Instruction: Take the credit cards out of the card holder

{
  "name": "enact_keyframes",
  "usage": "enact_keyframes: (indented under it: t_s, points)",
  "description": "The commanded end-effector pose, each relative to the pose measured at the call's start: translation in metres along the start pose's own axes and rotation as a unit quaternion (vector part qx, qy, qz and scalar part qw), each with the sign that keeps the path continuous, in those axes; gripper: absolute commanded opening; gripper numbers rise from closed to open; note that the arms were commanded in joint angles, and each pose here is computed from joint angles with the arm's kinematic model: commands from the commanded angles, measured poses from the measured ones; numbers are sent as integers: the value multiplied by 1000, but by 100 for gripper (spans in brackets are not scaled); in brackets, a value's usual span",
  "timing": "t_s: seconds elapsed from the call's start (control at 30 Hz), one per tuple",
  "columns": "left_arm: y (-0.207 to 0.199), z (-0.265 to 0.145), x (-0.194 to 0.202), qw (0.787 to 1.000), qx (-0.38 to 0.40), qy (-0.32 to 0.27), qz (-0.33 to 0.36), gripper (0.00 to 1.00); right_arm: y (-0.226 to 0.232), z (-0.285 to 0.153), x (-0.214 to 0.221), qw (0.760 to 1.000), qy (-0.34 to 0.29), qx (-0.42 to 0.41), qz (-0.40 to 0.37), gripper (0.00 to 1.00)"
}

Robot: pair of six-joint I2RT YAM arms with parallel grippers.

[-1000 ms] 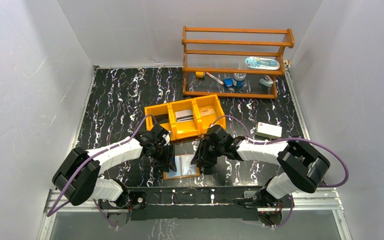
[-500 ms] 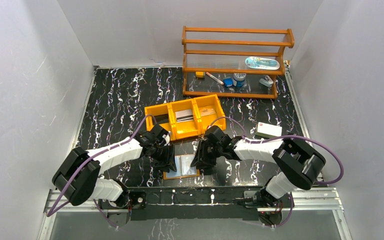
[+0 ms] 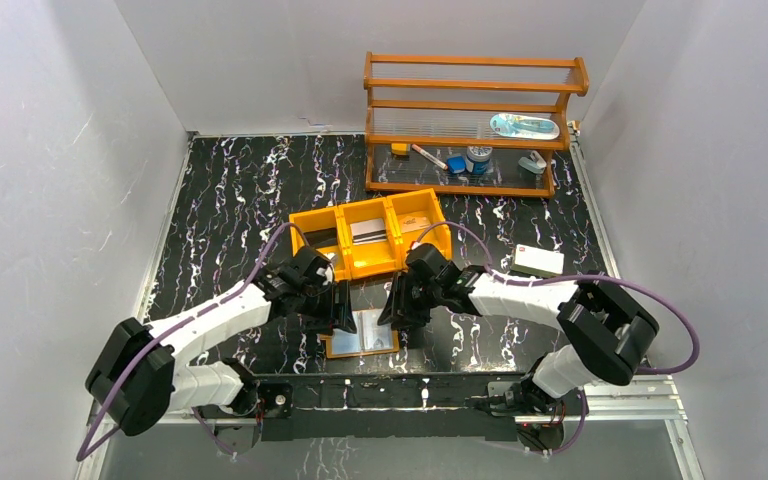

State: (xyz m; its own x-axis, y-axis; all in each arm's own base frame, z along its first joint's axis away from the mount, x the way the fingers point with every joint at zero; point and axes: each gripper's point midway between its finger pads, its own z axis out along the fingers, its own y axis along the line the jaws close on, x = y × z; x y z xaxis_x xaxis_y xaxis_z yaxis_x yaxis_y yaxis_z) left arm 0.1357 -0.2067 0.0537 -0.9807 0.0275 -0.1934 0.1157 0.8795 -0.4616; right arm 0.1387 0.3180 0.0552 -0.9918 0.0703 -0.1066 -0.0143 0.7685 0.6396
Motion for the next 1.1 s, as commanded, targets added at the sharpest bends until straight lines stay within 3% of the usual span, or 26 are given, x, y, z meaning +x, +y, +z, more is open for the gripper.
enact_keyframes:
  t_s: [0.0, 0.6, 0.93, 1.07]
  points:
    - [10, 3, 7, 999, -27, 19, -5, 61, 30, -5, -4, 998, 3, -55, -18, 47]
    - [28, 20, 29, 997, -44, 66, -17, 51, -4, 15, 6, 1000, 14, 6, 11, 47]
    - [26, 21, 29, 997, -39, 66, -18, 44, 10, 15, 5, 999, 20, -25, 5, 42]
    - [24, 20, 28, 997, -36, 65, -17, 42, 28, 7, 5, 997, 13, -73, 13, 41]
